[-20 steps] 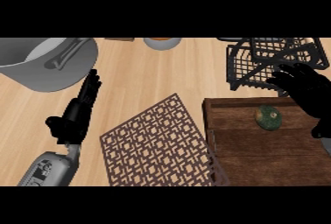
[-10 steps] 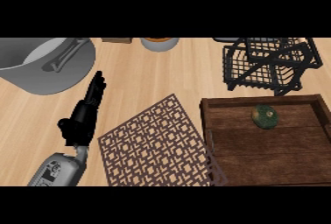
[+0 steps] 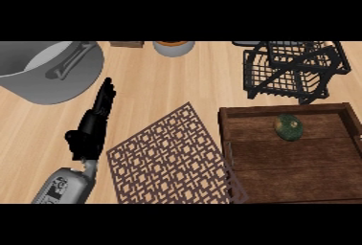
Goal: Pick the squash from the tray and place it in the tiered basket
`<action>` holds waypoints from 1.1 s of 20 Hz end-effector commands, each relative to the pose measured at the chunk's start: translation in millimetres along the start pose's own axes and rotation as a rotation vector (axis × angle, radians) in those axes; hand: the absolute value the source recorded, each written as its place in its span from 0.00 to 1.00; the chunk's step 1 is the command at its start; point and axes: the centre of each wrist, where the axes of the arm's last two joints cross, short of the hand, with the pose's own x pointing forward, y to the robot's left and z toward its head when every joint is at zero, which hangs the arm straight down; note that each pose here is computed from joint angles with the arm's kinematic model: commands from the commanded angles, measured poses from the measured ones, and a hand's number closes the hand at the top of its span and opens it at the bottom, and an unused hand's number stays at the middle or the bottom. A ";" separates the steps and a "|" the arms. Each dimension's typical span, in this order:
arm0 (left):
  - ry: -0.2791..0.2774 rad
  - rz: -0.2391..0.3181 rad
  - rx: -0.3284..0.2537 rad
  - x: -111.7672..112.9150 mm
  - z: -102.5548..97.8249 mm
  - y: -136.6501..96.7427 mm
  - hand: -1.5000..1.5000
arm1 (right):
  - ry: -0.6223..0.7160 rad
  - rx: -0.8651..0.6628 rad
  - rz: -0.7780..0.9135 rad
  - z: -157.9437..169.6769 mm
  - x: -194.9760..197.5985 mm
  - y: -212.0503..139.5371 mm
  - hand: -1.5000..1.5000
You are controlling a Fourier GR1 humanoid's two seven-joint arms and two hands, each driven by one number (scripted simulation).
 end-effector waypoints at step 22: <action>0.004 -0.014 -0.015 1.6 10.0 -7.7 0.50 | 0.163 0.316 0.351 -14.0 -13.3 64.7 0.00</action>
